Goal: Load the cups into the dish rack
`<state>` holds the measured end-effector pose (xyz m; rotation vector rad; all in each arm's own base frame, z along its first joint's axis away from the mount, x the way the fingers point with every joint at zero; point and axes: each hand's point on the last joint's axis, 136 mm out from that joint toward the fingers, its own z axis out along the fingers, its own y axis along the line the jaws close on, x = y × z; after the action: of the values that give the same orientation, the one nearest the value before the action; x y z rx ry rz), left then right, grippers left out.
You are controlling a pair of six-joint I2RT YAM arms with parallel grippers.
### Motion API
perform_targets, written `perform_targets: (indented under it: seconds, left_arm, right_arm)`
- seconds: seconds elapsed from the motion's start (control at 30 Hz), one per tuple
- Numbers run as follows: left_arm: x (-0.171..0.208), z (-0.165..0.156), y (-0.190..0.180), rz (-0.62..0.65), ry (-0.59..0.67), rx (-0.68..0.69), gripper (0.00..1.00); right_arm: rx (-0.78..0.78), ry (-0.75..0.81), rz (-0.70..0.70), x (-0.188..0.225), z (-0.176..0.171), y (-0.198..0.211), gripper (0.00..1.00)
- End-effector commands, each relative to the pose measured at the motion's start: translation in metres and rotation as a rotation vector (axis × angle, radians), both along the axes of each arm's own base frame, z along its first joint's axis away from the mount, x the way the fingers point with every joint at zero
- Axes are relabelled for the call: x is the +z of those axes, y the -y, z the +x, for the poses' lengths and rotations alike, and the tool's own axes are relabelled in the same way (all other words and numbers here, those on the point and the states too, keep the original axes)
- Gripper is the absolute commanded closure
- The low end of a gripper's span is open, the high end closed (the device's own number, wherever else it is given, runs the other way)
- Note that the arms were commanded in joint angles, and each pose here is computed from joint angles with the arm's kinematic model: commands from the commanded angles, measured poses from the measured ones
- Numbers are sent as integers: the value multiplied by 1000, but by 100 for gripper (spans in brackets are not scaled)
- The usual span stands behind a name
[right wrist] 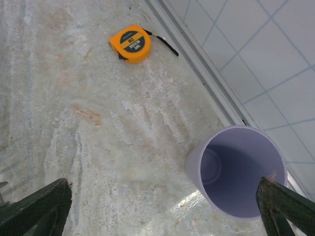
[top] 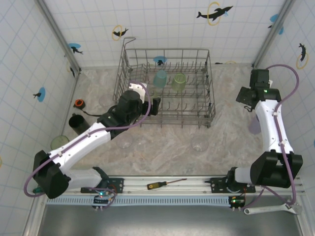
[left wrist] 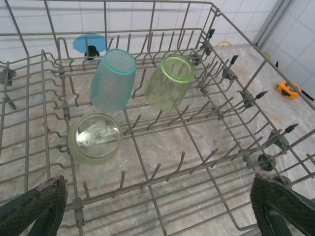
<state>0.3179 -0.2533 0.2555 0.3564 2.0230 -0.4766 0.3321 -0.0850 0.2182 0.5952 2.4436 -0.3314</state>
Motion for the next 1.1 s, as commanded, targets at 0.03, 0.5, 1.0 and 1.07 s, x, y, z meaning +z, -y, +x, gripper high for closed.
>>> perform_targets:
  seconds: [0.03, 0.5, 1.0, 1.07]
  left_arm:
    - [8, 4, 7, -34, -23, 13, 2]
    - [4, 5, 9, -59, -60, 29, 2]
    - [2, 10, 13, -40, -64, 28, 2]
    - [2, 11, 13, -39, -64, 30, 2]
  right_arm:
    - [3, -31, 7, -14, -3, 7, 1]
    - [-52, -52, 93, -52, -19, 33, 19]
    - [-34, -124, 138, -82, -10, 32, 49]
    - [-34, -131, 140, -85, -9, 33, 51]
